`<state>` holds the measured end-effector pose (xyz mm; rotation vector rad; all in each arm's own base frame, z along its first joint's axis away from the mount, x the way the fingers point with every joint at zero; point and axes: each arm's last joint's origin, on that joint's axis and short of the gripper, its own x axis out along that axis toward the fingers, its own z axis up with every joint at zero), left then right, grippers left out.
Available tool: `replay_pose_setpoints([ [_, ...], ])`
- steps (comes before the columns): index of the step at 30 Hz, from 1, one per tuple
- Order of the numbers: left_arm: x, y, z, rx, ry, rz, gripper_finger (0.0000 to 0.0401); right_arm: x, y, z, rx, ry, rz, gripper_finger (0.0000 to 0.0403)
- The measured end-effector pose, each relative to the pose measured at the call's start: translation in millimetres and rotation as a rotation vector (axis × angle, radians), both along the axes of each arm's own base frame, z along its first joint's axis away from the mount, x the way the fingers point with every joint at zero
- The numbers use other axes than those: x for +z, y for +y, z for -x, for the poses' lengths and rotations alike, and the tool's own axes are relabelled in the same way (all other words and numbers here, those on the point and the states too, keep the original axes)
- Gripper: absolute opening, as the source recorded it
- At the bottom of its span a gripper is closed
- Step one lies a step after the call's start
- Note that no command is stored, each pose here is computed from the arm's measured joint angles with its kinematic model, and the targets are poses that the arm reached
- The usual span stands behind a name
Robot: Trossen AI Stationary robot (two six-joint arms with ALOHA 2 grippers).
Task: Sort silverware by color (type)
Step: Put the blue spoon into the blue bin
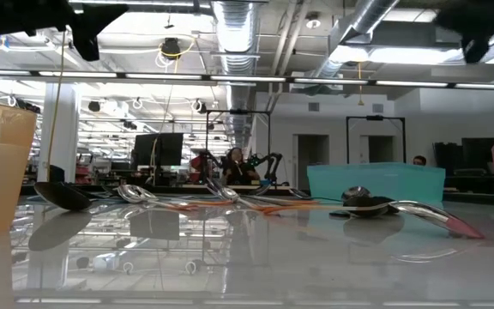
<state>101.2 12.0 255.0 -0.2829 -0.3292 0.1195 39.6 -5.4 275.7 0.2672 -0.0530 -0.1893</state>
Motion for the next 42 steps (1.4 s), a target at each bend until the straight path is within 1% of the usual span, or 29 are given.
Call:
replay_pose_setpoints([
  [1,-0.3,0.1,-0.5,0.002,0.005,-0.003,0.0177,-5.2,0.1,-3.3,0.000,0.017,0.001,0.0081],
  [3,-0.6,0.3,-1.1,0.009,0.009,-0.006,0.0177,-14.5,0.2,-14.0,-0.001,0.007,0.003,0.0081],
  [6,-1.3,0.5,-2.3,0.013,0.017,-0.004,0.0177,-40.4,0.6,-30.7,0.001,0.026,0.004,0.0081],
  [12,-4.8,-0.3,-4.8,-0.025,0.056,-0.010,0.0177,-72.1,1.0,-49.2,0.001,-0.067,0.001,0.0081],
  [15,-7.9,-0.4,-5.6,-0.030,0.089,-0.007,0.0177,-77.9,1.1,-52.6,0.002,-0.154,-0.001,0.0081],
  [19,-12.0,-0.2,-6.4,-0.027,0.130,0.004,0.0177,-87.3,1.3,-55.5,0.008,-0.196,-0.002,0.0081],
  [24,-16.4,-0.2,-7.0,-0.024,0.179,-0.006,0.0177,-89.3,1.3,-56.0,0.009,-0.183,-0.002,0.0081],
  [30,-25.9,0.0,-8.7,-0.015,0.182,-0.047,0.0177,-91.0,1.3,-56.4,0.007,-0.164,0.008,0.0081],
  [42,-59.3,1.0,-11.4,0.002,0.138,-0.002,0.0177,-96.3,1.3,-57.3,0.006,-0.109,0.009,0.0081],
])
